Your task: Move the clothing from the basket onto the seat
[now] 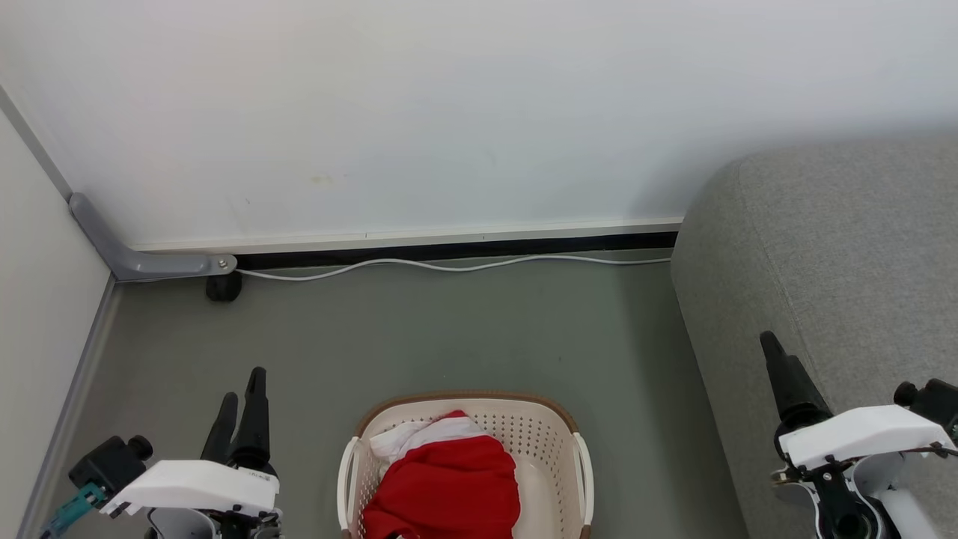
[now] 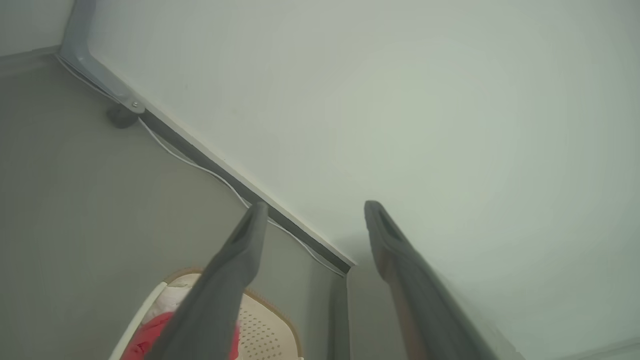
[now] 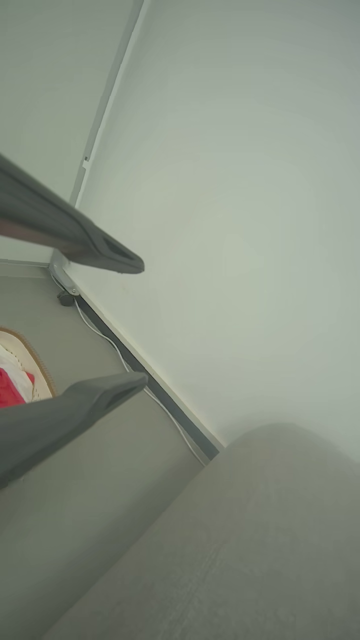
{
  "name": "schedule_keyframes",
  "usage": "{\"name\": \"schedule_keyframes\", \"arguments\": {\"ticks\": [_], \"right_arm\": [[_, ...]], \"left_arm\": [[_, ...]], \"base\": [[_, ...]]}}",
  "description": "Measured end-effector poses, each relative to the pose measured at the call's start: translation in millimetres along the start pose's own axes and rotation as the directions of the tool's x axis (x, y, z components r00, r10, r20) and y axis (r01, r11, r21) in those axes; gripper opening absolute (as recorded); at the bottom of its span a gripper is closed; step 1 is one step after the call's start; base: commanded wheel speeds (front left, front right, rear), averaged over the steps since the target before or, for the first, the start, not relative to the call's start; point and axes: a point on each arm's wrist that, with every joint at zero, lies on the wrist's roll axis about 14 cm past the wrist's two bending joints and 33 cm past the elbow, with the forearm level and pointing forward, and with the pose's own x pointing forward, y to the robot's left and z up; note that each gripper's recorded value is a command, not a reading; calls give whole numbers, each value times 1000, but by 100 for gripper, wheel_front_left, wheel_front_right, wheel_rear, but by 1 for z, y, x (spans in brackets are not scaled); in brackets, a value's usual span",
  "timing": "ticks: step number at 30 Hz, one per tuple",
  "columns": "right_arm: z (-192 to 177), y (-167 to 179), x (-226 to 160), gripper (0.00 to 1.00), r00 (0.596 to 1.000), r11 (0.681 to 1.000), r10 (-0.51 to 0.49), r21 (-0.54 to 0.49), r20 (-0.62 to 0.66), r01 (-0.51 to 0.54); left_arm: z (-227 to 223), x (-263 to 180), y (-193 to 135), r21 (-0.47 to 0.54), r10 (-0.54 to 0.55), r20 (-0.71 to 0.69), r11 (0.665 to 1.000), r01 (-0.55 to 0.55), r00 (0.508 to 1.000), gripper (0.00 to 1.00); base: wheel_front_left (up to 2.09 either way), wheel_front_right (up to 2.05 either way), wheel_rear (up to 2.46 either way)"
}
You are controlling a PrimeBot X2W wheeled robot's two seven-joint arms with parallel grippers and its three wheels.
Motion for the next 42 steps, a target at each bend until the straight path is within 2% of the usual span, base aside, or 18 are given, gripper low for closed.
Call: {"name": "schedule_keyframes", "arguments": {"ticks": [7,18,30,38,42], "right_arm": [[3,1,2,100,1000,993,5,-120,1,-5],[0,4,8,100,1000,961,22,-275,-17,-26],[-2,10,14,100,998,900,49,-431,-46,-64],[-1,13,17,100,996,849,66,-521,-54,-85],[5,15,19,100,996,812,81,-576,-47,-93]], "left_arm": [[0,2,-1,133,-6,-4,991,7,1000,100],[1,7,-5,306,-26,1,952,25,1000,100],[1,13,-11,456,-51,-1,889,46,999,100],[2,17,-15,535,-70,2,843,58,998,100],[2,18,-17,584,-82,2,809,65,997,100]], "base": [[0,0,0],[0,0,0],[0,0,0],[0,0,0],[0,0,0]]}}
